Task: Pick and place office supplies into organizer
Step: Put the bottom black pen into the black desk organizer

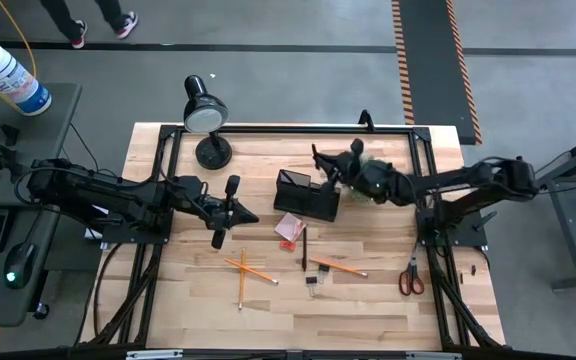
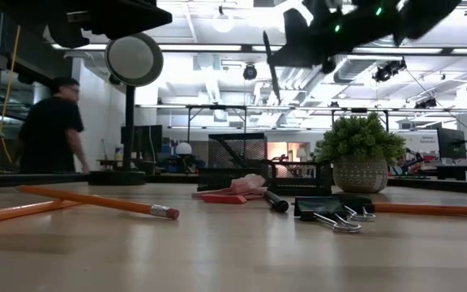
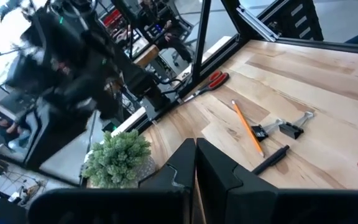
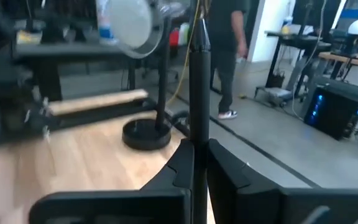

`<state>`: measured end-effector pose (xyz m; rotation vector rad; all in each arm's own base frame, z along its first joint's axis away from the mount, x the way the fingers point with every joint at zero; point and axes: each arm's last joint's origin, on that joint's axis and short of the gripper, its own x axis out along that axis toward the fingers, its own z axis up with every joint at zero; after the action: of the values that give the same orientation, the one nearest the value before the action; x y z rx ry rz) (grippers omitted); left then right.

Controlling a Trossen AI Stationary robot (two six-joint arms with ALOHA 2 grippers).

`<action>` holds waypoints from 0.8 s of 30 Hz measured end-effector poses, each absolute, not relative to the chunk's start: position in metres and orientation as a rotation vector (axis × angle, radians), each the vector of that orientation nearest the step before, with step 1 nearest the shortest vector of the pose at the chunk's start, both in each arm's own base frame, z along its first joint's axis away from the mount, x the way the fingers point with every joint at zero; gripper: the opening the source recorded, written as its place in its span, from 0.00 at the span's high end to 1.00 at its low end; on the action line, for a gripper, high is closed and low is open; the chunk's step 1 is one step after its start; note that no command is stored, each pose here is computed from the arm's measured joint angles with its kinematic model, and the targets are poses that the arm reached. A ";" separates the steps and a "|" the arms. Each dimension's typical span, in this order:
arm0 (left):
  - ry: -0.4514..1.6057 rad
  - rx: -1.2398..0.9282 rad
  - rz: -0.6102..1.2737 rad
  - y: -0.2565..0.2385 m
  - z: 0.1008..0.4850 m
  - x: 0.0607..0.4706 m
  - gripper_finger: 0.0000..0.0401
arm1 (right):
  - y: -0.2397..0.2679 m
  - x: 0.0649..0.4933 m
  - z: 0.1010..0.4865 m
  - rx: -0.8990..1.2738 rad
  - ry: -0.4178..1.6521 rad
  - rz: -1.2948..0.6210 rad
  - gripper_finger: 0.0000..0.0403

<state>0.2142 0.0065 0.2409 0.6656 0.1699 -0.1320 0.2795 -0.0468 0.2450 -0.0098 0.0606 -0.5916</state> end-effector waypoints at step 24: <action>0.175 0.624 -0.134 0.006 0.240 0.214 0.99 | -0.083 0.370 0.194 0.095 0.354 -0.460 0.93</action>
<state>0.2141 0.0063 0.2405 0.6239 0.1755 -0.1338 0.3700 -0.0834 0.1945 0.0954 0.3539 -0.4602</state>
